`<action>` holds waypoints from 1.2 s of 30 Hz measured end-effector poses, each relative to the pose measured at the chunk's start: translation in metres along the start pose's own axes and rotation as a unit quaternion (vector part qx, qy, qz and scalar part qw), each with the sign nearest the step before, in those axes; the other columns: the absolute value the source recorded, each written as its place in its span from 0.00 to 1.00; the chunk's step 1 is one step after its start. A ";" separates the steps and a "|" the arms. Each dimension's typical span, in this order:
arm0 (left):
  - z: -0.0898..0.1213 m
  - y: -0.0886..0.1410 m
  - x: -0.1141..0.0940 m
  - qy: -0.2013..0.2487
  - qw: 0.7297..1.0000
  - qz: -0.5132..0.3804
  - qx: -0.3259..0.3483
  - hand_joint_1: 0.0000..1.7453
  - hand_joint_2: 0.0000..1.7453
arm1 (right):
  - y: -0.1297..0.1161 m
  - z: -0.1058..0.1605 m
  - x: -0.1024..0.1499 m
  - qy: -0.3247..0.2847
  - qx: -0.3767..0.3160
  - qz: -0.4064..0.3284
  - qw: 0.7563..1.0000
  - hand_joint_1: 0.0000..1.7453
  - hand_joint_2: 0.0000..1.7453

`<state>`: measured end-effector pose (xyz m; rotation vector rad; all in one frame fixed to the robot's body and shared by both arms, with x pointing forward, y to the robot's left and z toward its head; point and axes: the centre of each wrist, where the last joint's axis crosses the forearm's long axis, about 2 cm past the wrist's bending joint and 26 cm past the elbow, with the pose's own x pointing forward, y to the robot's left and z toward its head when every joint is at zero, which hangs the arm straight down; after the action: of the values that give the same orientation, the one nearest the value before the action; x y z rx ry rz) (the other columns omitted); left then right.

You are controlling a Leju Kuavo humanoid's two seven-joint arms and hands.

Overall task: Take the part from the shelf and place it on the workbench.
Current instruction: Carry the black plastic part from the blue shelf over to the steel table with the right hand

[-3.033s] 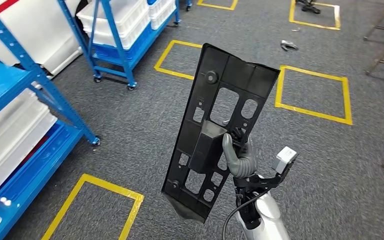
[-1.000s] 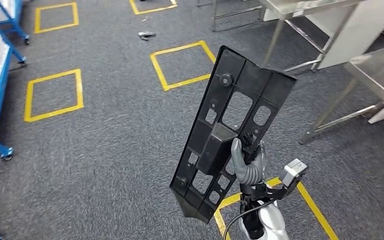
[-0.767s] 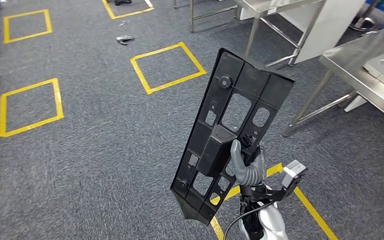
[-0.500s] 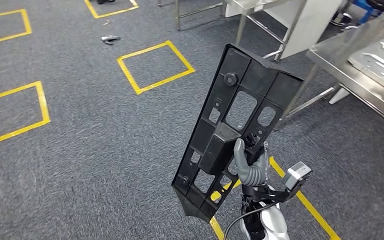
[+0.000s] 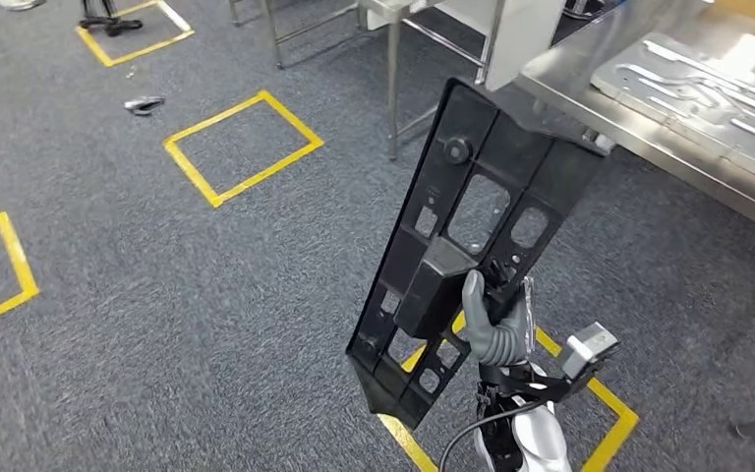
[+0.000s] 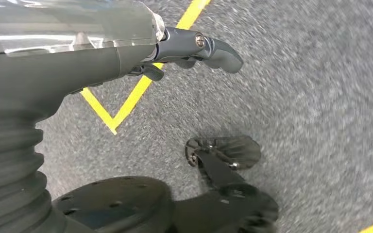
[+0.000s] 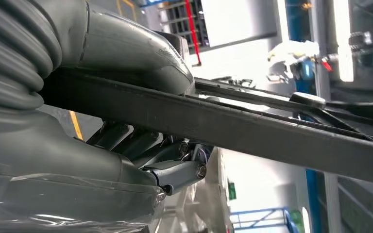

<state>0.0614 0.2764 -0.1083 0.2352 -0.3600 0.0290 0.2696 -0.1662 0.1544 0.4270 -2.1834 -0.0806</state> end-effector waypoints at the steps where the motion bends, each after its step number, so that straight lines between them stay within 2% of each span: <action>1: 0.000 0.000 -0.001 0.002 1.000 -0.001 0.000 0.00 1.00 | 0.001 0.000 0.001 -0.002 0.001 0.002 1.000 1.00 1.00; 5: 0.001 0.000 -0.005 0.009 1.000 -0.006 -0.002 0.00 1.00 | 0.006 0.002 0.010 -0.029 0.008 0.020 0.999 1.00 1.00; 15: 0.002 -0.004 -0.002 0.009 1.000 -0.021 -0.013 0.00 1.00 | 0.026 -0.013 0.051 -0.129 0.061 0.047 0.989 1.00 1.00; 25: 0.001 -0.005 -0.001 0.007 0.999 -0.031 -0.022 0.00 1.00 | 0.045 -0.021 0.068 -0.181 0.117 0.056 0.975 1.00 1.00; 36: 0.002 -0.005 -0.001 0.007 0.999 -0.026 -0.021 0.00 1.00 | 0.063 -0.037 0.071 -0.197 0.167 0.030 0.966 1.00 1.00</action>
<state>0.0601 0.2712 -0.1084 0.2018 -0.3393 -0.0286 0.2429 -0.1273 0.2445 0.5717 -2.6122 0.2617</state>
